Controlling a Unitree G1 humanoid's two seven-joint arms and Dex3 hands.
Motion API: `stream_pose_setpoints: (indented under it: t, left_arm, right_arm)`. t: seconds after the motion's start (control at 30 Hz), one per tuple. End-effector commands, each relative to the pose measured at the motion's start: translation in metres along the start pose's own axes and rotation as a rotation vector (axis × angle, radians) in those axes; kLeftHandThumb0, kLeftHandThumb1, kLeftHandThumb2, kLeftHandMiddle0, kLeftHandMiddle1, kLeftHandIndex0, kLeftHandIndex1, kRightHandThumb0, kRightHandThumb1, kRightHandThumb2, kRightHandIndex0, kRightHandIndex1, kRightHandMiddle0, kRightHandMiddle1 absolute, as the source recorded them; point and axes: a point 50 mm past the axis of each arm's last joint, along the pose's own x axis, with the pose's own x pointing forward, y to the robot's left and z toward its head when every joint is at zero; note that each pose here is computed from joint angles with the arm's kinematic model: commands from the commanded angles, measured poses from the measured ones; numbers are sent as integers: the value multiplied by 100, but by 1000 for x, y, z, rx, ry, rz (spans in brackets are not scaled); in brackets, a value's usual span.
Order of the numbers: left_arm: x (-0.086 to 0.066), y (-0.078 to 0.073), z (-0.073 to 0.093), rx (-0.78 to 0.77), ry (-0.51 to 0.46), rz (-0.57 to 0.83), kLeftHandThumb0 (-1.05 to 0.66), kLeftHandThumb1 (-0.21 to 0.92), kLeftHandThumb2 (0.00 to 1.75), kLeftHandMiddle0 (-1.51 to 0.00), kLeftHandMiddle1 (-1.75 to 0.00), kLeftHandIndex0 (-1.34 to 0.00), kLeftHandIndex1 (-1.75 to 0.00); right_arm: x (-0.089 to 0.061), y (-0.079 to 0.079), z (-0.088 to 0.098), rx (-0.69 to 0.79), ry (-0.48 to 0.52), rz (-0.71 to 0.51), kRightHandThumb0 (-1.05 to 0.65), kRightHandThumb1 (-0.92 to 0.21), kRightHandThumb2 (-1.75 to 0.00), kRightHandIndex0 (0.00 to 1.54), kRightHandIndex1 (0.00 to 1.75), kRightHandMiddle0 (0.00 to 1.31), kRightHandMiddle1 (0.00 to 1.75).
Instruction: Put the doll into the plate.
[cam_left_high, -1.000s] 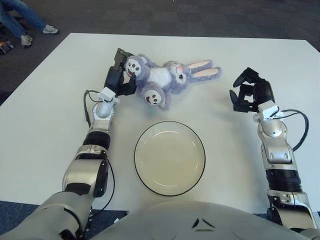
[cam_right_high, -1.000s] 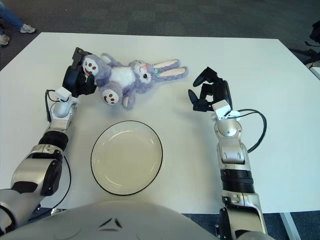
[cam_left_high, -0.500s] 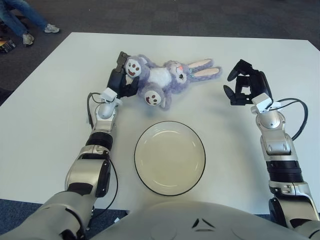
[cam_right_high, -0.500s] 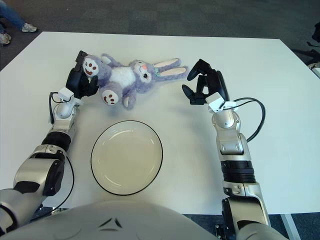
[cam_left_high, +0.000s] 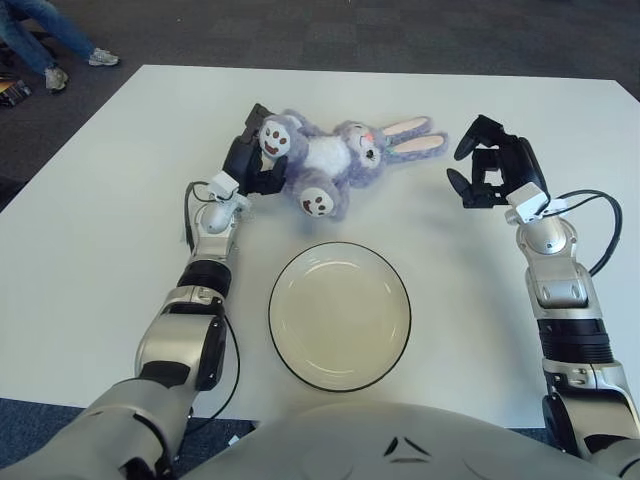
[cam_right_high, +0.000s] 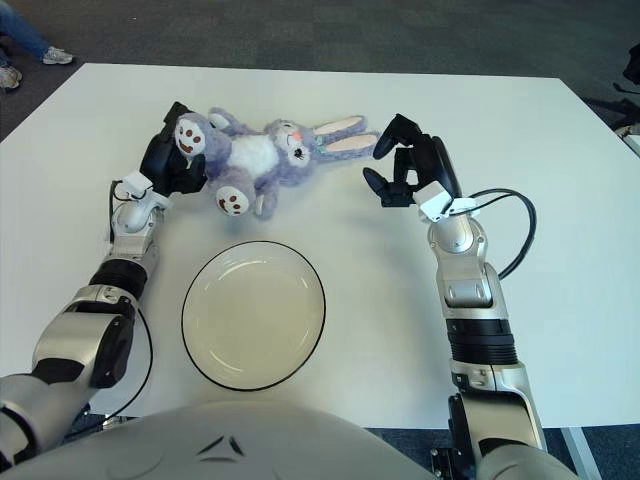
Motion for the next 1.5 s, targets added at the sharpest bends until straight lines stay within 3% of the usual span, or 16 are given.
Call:
stream_pose_setpoints:
  t: [0.0, 0.13, 0.43, 0.77, 1.17, 1.47]
  left_arm:
    - [4, -4, -1, -16, 8, -30, -1, 41, 120, -55, -175, -36, -167]
    - [5, -8, 0, -23, -1, -37, -1, 31, 129, -63, -175, -45, -160]
    - [7, -12, 3, -15, -24, -58, -1, 22, 139, -70, -175, -53, -160]
    - [6, -18, 8, -11, -63, -92, 0, 17, 148, -71, -175, -50, -172]
    - [3, -25, 17, -22, -138, -126, -1, 9, 151, -77, -175, -65, -155]
    - [-1, -28, 23, -32, -178, -140, -1, 6, 155, -79, -175, -69, -154]
  right_arm:
    - [3, -4, 6, 4, -17, -10, -42, -50, -108, 108, 175, 47, 175]
    - [3, -5, 5, 1, -11, -13, -42, -50, -108, 107, 175, 47, 175]
    - [3, -6, 4, -6, -11, -16, -42, -51, -107, 102, 175, 46, 175]
    - [3, -6, 4, -8, -15, -16, -42, -51, -107, 101, 175, 46, 175]
    - [4, -5, 5, -8, -8, -8, -43, -49, -109, 106, 175, 47, 175]
    - [6, -5, 6, -6, -12, -7, -43, -50, -109, 109, 175, 47, 175]
